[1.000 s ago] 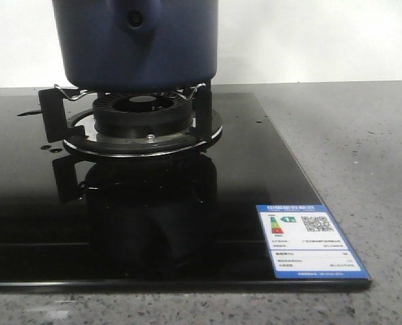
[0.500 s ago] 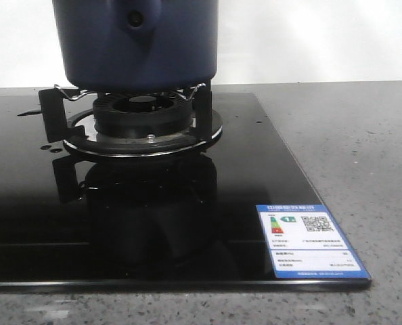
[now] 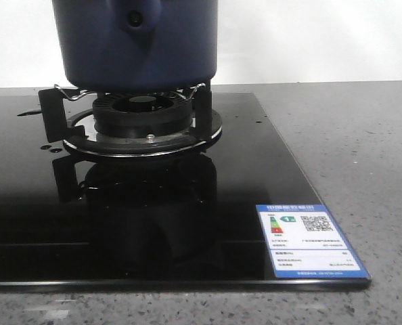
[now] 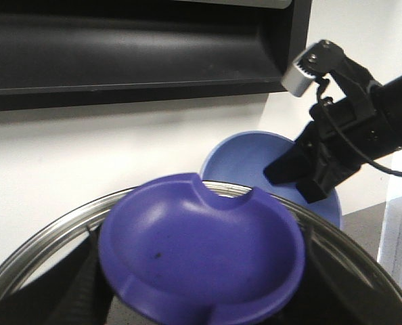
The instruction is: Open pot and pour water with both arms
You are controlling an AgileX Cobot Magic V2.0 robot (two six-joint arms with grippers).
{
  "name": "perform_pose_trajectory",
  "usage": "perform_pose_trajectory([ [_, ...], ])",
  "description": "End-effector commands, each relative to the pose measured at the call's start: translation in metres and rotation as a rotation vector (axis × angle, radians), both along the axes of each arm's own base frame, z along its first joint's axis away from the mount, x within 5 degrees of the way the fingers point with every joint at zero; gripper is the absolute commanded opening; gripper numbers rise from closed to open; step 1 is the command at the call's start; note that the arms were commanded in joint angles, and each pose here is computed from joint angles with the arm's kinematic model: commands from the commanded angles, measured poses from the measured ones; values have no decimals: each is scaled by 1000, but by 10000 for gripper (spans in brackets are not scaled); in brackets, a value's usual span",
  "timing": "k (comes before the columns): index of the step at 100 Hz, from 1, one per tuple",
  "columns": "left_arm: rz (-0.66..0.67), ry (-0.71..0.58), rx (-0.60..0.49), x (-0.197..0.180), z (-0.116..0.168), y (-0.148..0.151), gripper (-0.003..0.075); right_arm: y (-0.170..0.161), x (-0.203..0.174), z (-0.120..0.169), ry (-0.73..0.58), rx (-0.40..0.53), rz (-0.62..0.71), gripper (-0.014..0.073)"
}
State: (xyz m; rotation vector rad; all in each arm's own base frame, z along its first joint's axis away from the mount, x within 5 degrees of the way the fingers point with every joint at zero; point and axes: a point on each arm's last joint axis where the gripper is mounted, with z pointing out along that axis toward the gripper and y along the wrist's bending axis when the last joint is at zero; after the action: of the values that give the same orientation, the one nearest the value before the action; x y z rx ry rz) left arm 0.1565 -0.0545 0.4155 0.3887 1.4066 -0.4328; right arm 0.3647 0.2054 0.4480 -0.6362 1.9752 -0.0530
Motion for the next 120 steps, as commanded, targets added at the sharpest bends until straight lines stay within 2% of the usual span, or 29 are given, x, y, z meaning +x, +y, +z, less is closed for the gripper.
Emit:
perform_pose_trajectory([
  [1, -17, -36, -64, -7, 15, 0, 231, -10, -14, 44, -234, 25, -22, -57],
  [18, -17, -36, -64, -7, 15, 0, 231, -7, -14, 50, -335, -39, -63, -57],
  [52, -21, -33, -67, -7, 15, -2, 231, 5, -22, 64, -513, -163, -30, -57],
  [90, -11, -30, -70, -7, 14, -3, 230, 20, -33, 83, -768, -362, 17, -57],
  [120, -15, -29, -69, -7, 14, -4, 230, 24, -37, 90, -863, -453, 28, -39],
])
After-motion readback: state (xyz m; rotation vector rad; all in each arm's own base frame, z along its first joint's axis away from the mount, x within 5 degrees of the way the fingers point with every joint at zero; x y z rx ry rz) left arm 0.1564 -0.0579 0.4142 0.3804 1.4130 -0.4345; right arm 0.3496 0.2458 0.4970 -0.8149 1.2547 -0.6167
